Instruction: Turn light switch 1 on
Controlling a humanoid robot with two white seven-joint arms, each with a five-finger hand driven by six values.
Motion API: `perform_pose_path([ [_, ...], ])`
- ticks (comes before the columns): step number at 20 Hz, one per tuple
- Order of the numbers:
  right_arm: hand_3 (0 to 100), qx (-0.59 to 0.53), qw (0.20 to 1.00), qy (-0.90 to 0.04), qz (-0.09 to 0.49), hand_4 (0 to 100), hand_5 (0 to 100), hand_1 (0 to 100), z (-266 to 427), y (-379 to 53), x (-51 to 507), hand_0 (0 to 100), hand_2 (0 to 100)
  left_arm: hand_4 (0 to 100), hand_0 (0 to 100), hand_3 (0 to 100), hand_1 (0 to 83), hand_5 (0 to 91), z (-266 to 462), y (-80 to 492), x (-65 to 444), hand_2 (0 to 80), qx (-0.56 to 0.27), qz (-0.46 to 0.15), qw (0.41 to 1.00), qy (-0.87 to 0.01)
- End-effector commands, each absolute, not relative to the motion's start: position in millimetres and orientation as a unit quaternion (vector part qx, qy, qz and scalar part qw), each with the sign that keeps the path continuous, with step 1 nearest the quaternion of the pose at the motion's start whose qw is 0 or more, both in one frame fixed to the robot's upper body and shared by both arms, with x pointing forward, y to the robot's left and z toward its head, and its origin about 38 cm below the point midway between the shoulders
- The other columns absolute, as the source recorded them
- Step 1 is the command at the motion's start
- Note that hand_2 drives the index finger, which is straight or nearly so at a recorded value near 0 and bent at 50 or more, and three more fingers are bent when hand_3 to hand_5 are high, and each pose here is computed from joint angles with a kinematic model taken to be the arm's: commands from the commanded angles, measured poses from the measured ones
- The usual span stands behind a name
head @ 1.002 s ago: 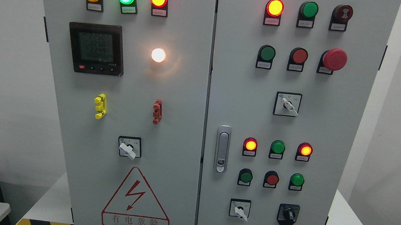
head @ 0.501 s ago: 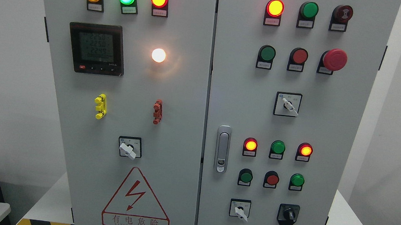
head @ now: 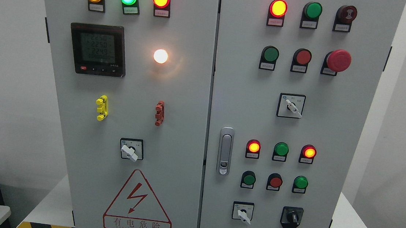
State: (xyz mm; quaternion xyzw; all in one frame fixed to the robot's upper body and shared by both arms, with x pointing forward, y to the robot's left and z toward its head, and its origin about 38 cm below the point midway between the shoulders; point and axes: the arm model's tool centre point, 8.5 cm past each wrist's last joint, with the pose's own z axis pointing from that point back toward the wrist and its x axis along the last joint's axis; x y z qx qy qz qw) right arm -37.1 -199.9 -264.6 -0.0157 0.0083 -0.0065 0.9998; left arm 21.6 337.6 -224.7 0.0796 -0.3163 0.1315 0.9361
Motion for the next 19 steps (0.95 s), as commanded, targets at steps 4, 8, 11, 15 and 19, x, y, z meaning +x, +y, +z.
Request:
perform_pose_path([
  [4, 0, -0.015, 1.000, 0.009, -0.010, 0, 0, 39, -265, -199, -37, 12, 0, 0, 52, 0, 0.0, 0.0, -258, 256, -46, 0.0, -0.053, 0.001, 0.996, -0.071],
  [8, 0, -0.015, 1.000, 0.008, -0.010, 0, 0, 39, -265, -200, -37, 12, 0, 0, 53, 0, 0.0, 0.6, -262, 245, -13, 0.0, -0.055, -0.012, 0.996, -0.068],
  [11, 0, -0.015, 1.000, 0.009, -0.010, 0, 0, 39, -265, -199, -37, 12, 0, 0, 52, 0, 0.0, 3.0, -263, 237, -10, 0.0, -0.063, -0.048, 0.995, -0.061],
  [15, 0, -0.015, 1.000, 0.009, -0.010, 0, 0, 39, -265, -199, -37, 12, 0, 0, 52, 0, 0.0, 2.3, -263, 239, -6, 0.0, -0.059, -0.052, 0.995, -0.063],
  [19, 0, -0.015, 1.000, 0.009, -0.010, 0, 0, 39, -265, -200, -37, 12, 0, 0, 52, 0, 0.0, 1.6, -263, 241, -6, 0.0, -0.057, -0.051, 0.995, -0.064],
])
